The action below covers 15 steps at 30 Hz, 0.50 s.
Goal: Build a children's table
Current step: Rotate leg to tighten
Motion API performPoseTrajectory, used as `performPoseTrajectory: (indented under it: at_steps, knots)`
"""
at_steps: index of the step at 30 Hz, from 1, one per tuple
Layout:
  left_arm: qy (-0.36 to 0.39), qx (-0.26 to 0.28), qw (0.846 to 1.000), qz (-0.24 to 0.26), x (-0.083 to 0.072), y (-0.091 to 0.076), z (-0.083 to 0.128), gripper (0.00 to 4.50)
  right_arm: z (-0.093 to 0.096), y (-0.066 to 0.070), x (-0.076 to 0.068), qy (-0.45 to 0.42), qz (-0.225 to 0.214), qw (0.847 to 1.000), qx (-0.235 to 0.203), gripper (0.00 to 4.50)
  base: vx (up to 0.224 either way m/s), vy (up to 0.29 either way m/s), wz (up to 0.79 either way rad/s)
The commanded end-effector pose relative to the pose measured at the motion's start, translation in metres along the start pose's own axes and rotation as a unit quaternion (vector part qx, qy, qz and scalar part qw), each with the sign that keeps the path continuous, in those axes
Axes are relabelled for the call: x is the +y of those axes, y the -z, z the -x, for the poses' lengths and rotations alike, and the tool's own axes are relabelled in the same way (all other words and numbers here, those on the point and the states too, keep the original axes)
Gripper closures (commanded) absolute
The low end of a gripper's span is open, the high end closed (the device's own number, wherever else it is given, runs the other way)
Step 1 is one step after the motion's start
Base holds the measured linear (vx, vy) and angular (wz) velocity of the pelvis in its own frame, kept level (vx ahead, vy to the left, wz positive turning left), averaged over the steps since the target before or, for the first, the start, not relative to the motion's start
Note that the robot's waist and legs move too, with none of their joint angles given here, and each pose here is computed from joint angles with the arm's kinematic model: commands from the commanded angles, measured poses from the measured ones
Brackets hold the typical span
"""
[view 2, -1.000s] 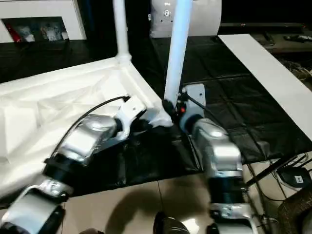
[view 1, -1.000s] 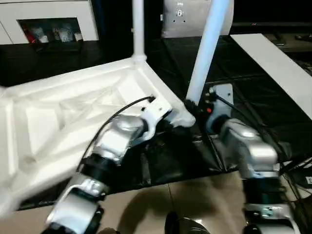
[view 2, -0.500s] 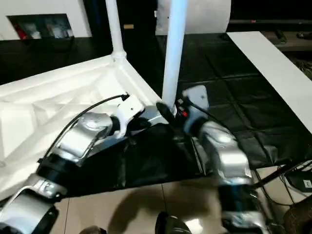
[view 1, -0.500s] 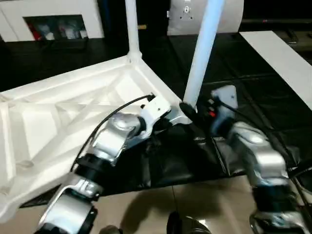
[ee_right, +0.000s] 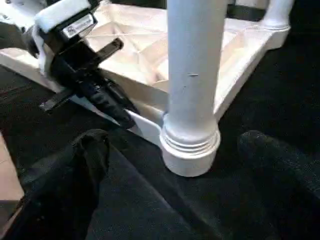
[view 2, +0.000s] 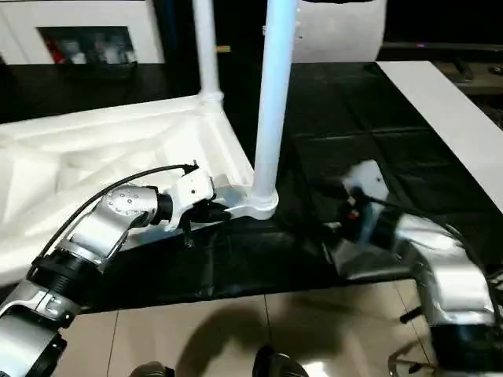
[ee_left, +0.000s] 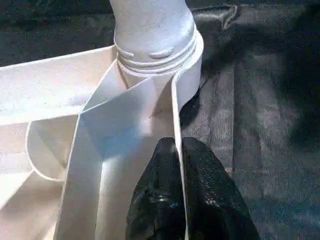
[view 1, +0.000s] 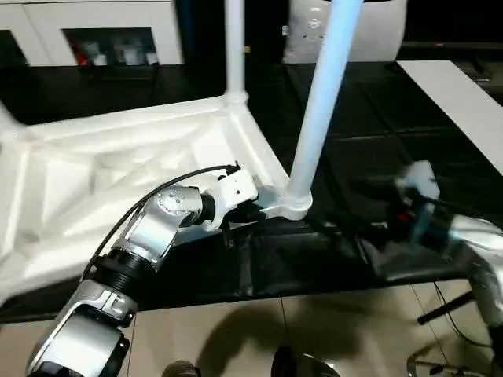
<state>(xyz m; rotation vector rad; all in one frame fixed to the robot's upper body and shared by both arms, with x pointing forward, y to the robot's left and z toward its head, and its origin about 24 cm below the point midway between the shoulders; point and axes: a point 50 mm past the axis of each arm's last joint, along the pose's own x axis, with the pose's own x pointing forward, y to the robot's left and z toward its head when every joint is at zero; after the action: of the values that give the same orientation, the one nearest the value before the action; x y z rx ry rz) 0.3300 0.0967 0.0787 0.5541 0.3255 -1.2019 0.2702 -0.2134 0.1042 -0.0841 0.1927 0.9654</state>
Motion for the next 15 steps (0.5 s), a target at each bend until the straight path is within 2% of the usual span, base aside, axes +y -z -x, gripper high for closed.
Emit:
performPoseTrajectory:
  at_steps: [1, 10, 13, 15]
  knots:
    - [0.018, -0.016, 0.999, -0.043, 0.002, -0.016, -0.003, 4.50, 0.004, -0.004, 0.001, -0.007, 0.007, 1.000, -0.003, 0.06, 0.000, 0.000, 0.00]
    - [0.147, -0.016, 0.984, -0.096, -0.017, -0.010, 0.003, 4.50, -0.007, -0.004, 0.000, -0.059, 0.026, 0.998, 0.018, 0.06, 0.000, 0.000, 0.00]
    - [0.190, -0.004, 0.975, -0.118, -0.020, -0.006, 0.009, 4.50, -0.010, -0.005, 0.002, -0.130, 0.029, 0.991, 0.029, 0.06, 0.000, 0.000, 0.00]
    - [0.198, -0.002, 0.973, -0.123, -0.020, -0.006, 0.010, 4.50, -0.011, -0.005, 0.002, -0.141, 0.030, 0.989, 0.031, 0.21, 0.000, 0.000, 0.00]
